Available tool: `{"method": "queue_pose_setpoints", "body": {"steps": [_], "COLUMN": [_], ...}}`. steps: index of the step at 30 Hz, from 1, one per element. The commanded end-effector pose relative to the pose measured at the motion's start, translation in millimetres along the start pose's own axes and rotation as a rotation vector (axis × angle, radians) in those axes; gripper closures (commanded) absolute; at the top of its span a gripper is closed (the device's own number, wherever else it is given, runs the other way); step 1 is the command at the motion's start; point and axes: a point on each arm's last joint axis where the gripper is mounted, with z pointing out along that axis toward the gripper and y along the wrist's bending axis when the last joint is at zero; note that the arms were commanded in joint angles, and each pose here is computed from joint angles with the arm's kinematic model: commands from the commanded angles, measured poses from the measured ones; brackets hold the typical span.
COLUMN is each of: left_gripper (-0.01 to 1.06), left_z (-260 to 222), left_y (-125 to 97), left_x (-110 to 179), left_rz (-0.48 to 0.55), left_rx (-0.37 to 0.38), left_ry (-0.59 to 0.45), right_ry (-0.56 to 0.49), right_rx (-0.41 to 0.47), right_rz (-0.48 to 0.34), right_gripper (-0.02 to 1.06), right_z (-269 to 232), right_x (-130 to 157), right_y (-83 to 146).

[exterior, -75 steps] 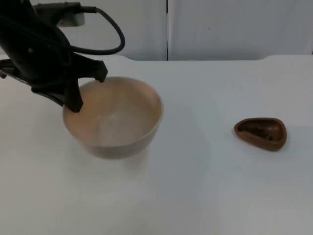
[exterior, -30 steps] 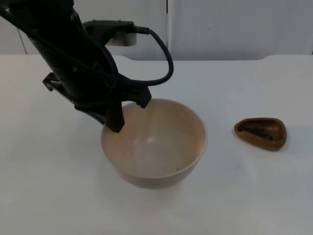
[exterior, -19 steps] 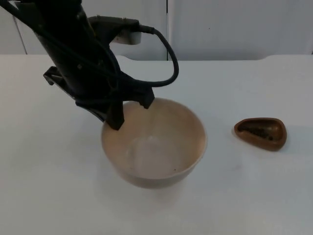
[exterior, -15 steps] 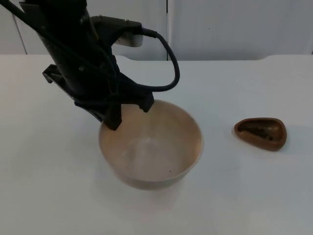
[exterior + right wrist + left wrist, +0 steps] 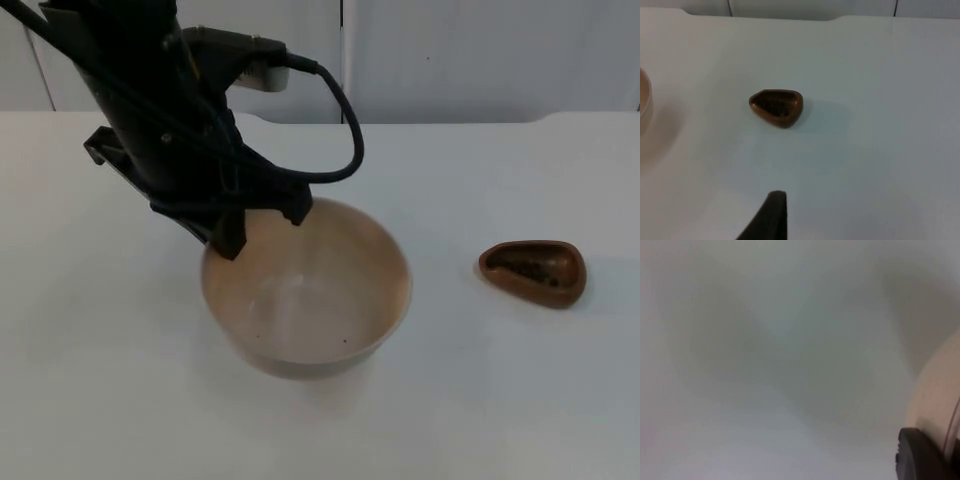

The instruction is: Pick up the bowl with the left hand and pour the coffee beans from the cup into the bowl with the right hand.

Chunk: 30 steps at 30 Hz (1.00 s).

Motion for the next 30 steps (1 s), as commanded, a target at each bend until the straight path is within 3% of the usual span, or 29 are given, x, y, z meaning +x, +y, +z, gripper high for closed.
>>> {"method": "queue_pose_setpoints", "body": {"steps": [1,13,30], "left_gripper": [1.05,1.05,1.05], "left_z": [-1.8,-1.9,-0.9], "left_y": [-2.2,-4.8,-2.6], "left_x": [-2.8,-4.1,-3.4], "left_rz": [-0.007,-0.040,-0.063], "left_rx": [0.004,0.034,0.010], "left_ry": [-0.022,-0.036,-0.031], "right_ry": [-0.012,0.058,0.326], "right_rx": [-0.012,-0.023,-0.059], "right_rz": [0.009,0.019,0.067], "right_gripper": [-0.01,-0.01,-0.01], "right_z": [-0.1,7.4,63.3], "right_x": [-0.4,-12.6,-95.5], "right_y": [1.6,1.6,-1.6]}}
